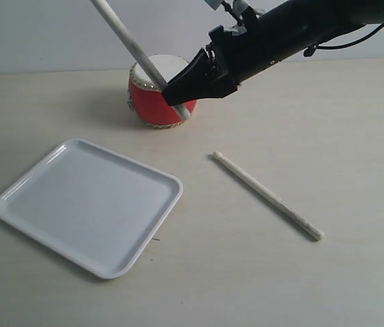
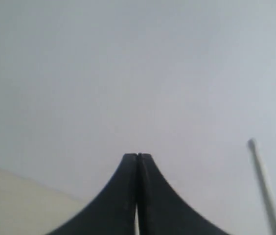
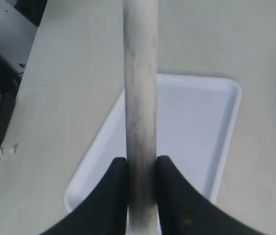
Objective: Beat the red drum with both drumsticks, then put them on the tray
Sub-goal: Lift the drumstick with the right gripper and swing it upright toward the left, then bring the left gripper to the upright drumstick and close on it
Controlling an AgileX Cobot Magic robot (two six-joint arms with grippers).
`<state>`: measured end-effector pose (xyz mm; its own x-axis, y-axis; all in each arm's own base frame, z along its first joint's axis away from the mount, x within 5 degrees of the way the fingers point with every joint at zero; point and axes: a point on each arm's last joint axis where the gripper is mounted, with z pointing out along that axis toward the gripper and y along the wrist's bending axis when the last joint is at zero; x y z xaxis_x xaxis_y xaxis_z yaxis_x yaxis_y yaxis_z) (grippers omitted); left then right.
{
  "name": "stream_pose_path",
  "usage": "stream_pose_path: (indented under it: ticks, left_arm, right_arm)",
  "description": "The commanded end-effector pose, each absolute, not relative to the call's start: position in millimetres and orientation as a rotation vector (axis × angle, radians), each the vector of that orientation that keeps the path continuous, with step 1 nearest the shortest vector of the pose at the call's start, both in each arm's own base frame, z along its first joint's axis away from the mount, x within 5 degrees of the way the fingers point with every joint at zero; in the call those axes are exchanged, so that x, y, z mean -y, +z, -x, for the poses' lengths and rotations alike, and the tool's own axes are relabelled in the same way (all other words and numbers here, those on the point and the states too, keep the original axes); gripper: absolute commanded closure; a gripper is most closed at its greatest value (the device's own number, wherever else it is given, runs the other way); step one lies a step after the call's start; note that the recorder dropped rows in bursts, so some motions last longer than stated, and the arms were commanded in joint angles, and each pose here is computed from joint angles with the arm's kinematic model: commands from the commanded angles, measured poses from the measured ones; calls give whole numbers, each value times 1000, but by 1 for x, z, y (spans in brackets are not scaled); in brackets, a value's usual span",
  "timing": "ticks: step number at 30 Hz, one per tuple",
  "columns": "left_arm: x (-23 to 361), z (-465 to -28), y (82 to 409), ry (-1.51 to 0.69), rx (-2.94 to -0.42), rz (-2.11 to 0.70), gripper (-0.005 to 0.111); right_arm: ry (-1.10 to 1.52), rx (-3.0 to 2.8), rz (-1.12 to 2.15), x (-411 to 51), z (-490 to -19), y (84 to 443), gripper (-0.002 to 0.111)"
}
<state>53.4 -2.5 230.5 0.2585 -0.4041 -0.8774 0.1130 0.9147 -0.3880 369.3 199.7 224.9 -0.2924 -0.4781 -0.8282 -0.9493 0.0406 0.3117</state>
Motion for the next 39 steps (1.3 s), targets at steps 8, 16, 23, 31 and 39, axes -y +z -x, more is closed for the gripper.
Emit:
stream_pose_path:
  ticks: [8,16,23,31,39]
  left_arm:
    - [14,-38,335,-418,-843,46,107]
    - [8,-146,334,-260,-1371,23,107]
    - [20,-222,266,-460,-1636,-84,107]
    - [50,-269,216,-1003,-1592,-208,27]
    - [112,-273,211,-1057,-1537,-480,15]
  right_arm:
    - [1207,-1785,1411,-200,-370,228,108]
    - [1209,-1788,1409,-200,-370,228,108]
    - [1233,-1789,1381,-200,-369,227,108]
    - [1286,-1772,1297,-202,-370,231,108]
    - [1340,-1709,1208,-203,-367,225,108]
